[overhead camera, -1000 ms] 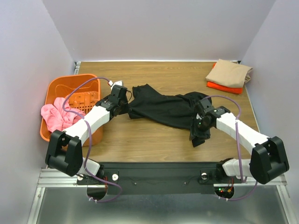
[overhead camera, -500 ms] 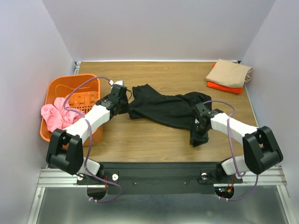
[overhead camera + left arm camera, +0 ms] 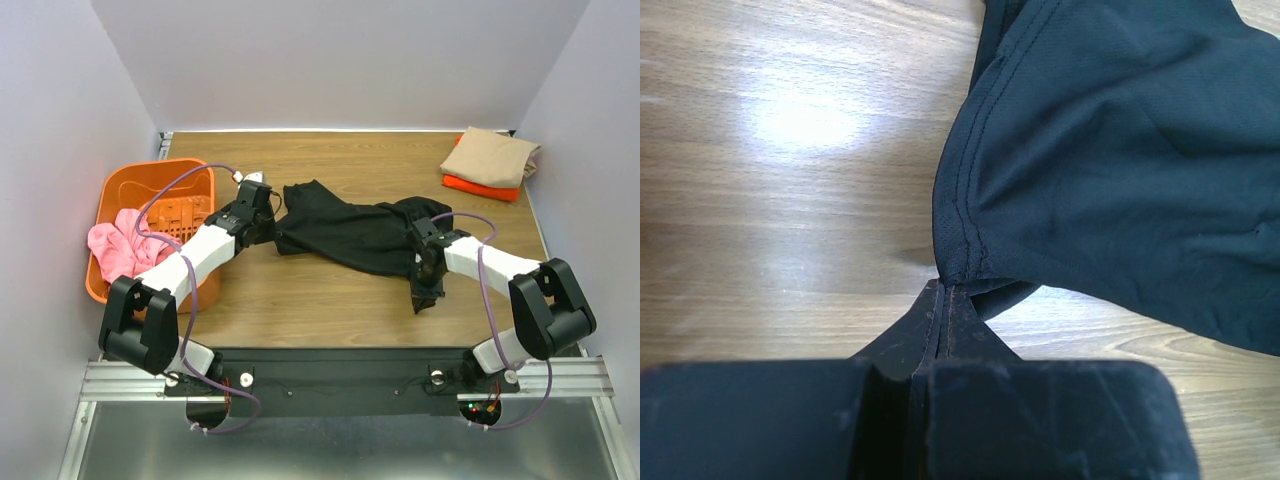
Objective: Fold and stack the t-shirts
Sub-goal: Flatten the tshirt out
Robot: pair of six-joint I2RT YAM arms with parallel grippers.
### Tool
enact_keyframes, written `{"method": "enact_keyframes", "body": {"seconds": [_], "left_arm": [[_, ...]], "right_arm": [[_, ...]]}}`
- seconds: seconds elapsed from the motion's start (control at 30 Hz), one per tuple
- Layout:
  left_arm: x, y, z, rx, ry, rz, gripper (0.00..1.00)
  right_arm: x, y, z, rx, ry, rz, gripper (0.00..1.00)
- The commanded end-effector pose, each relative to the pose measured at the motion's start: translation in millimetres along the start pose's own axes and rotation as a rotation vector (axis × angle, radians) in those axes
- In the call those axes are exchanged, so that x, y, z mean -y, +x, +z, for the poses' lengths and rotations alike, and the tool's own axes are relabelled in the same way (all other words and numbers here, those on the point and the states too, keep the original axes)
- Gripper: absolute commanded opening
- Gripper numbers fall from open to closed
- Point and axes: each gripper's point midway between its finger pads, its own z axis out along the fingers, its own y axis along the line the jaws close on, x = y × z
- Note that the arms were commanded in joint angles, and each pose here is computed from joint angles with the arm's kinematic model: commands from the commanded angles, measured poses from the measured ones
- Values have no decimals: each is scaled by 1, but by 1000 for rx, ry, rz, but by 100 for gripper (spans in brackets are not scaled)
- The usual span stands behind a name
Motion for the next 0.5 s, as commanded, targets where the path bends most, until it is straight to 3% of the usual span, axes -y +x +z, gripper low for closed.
{"method": "enact_keyframes", "body": {"seconds": [0.0, 0.1, 0.27, 0.47], "left_arm": [[-1, -18, -5, 58, 11, -9, 0], [-7, -22, -3, 63, -2, -15, 0], [-36, -38, 1, 87, -70, -33, 0], [-67, -59, 3, 112, -117, -82, 0]], "right_arm": [[-4, -20, 9, 76, 17, -15, 1], [-10, -32, -1, 118, 1, -24, 1], [-35, -93, -63, 268, -63, -20, 0], [-2, -153, -118, 385, -51, 61, 0]]}}
